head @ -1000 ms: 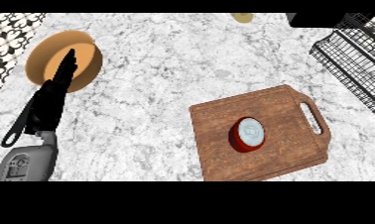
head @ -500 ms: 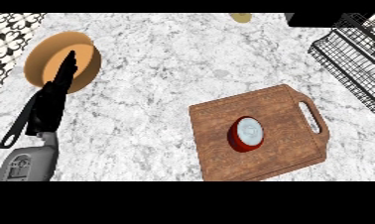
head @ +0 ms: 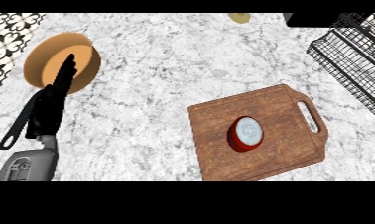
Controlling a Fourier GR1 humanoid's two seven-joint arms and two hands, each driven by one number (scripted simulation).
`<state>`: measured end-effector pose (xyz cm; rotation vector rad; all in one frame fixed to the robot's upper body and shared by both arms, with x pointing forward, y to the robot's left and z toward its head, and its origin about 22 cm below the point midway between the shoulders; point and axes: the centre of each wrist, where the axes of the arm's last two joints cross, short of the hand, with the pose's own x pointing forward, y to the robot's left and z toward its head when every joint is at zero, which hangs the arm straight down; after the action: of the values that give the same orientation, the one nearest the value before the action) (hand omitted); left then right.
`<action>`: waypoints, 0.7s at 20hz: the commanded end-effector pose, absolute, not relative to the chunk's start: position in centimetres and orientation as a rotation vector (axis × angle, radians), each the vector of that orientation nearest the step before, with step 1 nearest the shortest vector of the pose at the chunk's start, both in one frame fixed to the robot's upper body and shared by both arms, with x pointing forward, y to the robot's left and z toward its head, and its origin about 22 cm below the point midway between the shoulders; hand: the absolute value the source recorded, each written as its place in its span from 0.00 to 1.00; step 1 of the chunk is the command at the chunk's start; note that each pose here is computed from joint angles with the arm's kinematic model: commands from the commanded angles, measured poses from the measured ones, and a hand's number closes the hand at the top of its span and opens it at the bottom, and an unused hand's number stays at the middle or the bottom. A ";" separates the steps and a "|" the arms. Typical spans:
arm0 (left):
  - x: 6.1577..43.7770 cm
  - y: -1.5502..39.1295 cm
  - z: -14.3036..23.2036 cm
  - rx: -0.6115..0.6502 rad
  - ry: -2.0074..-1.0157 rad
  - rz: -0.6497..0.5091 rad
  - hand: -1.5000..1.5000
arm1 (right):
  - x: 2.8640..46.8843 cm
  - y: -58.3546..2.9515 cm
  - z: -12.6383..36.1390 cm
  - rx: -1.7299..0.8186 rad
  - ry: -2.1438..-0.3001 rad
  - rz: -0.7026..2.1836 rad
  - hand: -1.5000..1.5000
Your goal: Pick the bell pepper from the cutting board and place it in the tiered basket
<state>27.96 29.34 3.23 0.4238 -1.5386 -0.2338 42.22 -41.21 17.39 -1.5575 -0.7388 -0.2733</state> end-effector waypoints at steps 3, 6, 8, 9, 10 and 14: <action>27.0 27.8 3.4 0.411 -1.531 -0.220 0.50 | 41.8 -41.2 20.4 -1.654 -0.845 -0.380 0.00; 27.1 32.4 3.9 0.446 -1.539 -0.217 0.50 | 41.1 -41.2 22.7 -1.672 -0.834 -0.453 0.00; 27.5 29.7 4.0 0.459 -1.526 -0.212 0.50 | 40.3 -41.2 22.9 -1.632 -0.792 -0.507 0.00; 26.9 30.2 2.5 0.453 -1.507 -0.195 0.50 | 40.1 -41.1 23.6 -1.595 -0.806 -0.563 0.00; 27.1 31.3 2.8 0.469 -1.510 -0.220 0.50 | 40.0 -40.2 23.5 -1.583 -0.778 -0.563 0.00; 26.4 30.3 2.5 0.487 -1.479 -0.197 0.50 | 37.1 -40.6 23.7 -1.514 -0.795 -0.595 0.00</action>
<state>26.84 30.50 3.00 0.4698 -1.4994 -0.1996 39.06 -41.11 23.03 -1.5759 -0.8210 -0.5530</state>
